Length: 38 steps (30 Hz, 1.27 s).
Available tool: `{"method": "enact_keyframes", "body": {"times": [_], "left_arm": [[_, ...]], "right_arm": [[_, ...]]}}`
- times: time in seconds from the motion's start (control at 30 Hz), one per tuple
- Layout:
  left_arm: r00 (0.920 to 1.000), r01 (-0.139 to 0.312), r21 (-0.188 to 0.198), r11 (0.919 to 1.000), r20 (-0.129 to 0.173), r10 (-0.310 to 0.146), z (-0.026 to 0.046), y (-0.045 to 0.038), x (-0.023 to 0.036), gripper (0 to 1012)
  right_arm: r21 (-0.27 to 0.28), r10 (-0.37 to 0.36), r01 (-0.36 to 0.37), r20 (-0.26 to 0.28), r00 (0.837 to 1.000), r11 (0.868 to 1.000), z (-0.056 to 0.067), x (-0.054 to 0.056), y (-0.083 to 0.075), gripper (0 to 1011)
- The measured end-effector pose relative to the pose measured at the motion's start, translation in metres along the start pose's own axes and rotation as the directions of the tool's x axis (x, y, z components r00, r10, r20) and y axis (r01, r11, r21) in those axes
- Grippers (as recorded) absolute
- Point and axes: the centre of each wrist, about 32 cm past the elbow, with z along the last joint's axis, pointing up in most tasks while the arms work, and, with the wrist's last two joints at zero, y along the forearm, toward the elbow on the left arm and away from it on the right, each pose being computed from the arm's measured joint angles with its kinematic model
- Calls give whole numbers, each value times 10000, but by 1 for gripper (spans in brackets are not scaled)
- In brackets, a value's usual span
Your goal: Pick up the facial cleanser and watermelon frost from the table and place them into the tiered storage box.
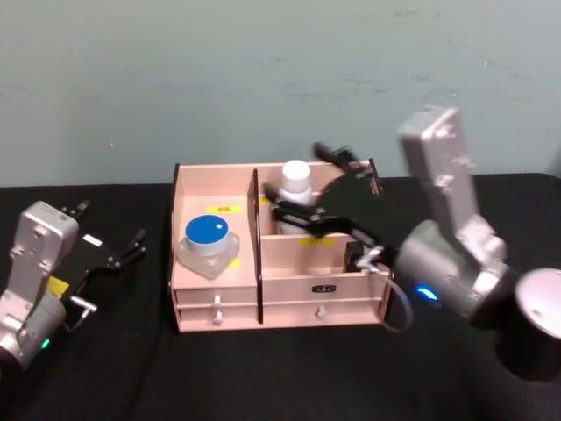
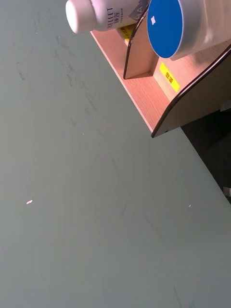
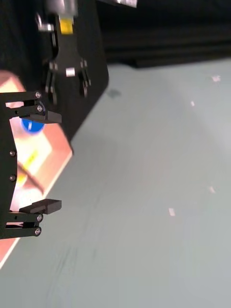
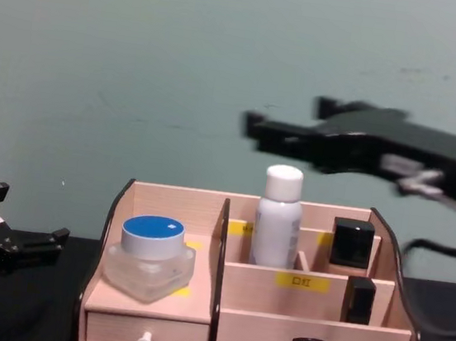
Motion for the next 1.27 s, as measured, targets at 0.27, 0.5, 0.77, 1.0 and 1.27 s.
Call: {"method": "enact_keyframes", "body": {"times": [0.27,0.5,0.77,1.0,1.27], "left_arm": [[10000,1,0,10000,0,-1,0,0,0,1010],[10000,0,0,10000,0,0,0,0,0,1010],[10000,0,3,10000,2,0,0,0,1,1010],[10000,1,0,10000,0,-1,0,0,0,1010],[10000,0,0,10000,0,0,0,0,0,1010]], "right_arm": [[48,-1913,1913,-2,9815,9815,-123,204,-493,1002],[-492,-3226,3225,55,9465,9453,-389,306,-749,1002],[-1322,-3779,3756,84,9258,9173,-677,340,-862,1002],[-1245,-3733,3717,107,9276,9200,-650,335,-852,1002],[-1183,-3699,3687,122,9290,9220,-627,333,-843,1002]]}}
